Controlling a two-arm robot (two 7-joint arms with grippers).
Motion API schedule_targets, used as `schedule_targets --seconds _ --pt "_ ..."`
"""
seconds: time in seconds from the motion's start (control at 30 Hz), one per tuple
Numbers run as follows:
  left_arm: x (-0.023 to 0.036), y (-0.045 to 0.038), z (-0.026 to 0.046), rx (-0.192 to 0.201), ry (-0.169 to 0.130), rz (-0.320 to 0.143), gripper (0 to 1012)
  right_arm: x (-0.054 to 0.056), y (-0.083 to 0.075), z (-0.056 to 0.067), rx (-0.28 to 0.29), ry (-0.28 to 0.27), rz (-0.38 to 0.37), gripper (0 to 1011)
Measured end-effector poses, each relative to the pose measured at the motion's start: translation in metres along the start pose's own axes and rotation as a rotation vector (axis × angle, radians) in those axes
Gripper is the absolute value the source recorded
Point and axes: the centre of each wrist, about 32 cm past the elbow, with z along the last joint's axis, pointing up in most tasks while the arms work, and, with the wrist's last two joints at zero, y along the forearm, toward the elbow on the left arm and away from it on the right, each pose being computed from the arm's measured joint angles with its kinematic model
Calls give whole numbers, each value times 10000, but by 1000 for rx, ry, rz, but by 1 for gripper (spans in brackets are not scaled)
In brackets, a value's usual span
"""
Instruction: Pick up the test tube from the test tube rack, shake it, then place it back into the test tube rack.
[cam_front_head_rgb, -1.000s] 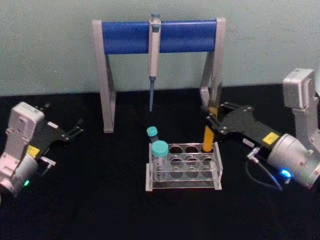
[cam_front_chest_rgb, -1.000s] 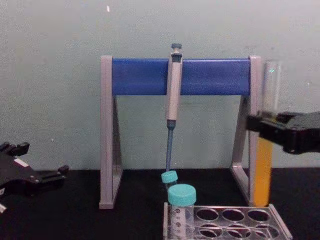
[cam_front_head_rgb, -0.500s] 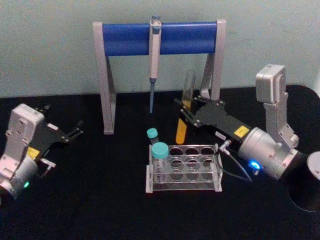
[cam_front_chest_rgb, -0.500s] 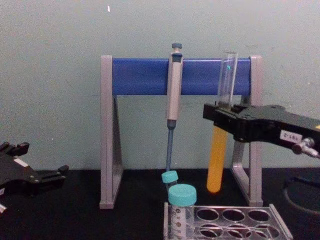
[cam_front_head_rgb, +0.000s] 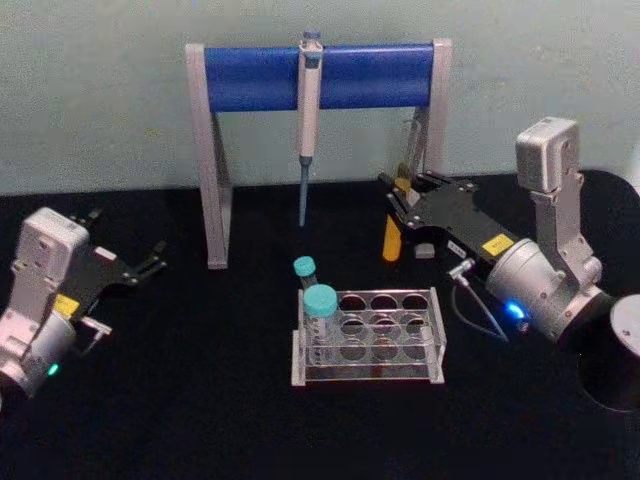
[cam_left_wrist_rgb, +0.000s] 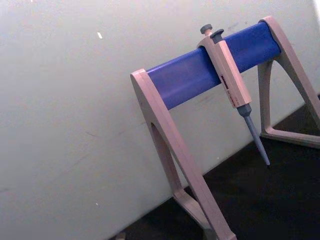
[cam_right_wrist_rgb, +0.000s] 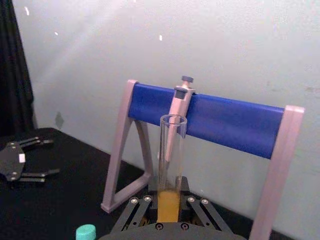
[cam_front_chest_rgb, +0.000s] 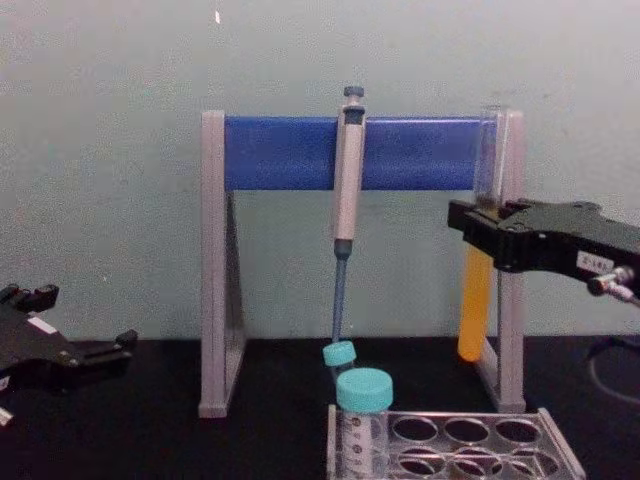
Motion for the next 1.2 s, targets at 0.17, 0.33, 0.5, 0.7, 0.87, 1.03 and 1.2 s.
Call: schedule_targets --seconds 0.17,0.33,0.5,0.7,0.87,1.03,1.2 --pt "0 0 0 0 0 0 1001 6 -14 2 -4 2 -7 232" --pt "0 0 0 0 0 0 1001 19 -28 7 -4 1 -11 232" --pt "0 0 0 0 0 0 1001 40 -63 17 -4 0 -21 232" --pt "0 0 0 0 0 0 1002 68 -177 62 -14 -18 -23 232" --pt "0 0 0 0 0 0 1001 79 -320 120 -39 -46 -2 232" --pt "0 0 0 0 0 0 1001 65 -434 168 -64 -48 44 232" --pt "0 0 0 0 0 0 1001 18 -462 172 -63 -1 115 232"
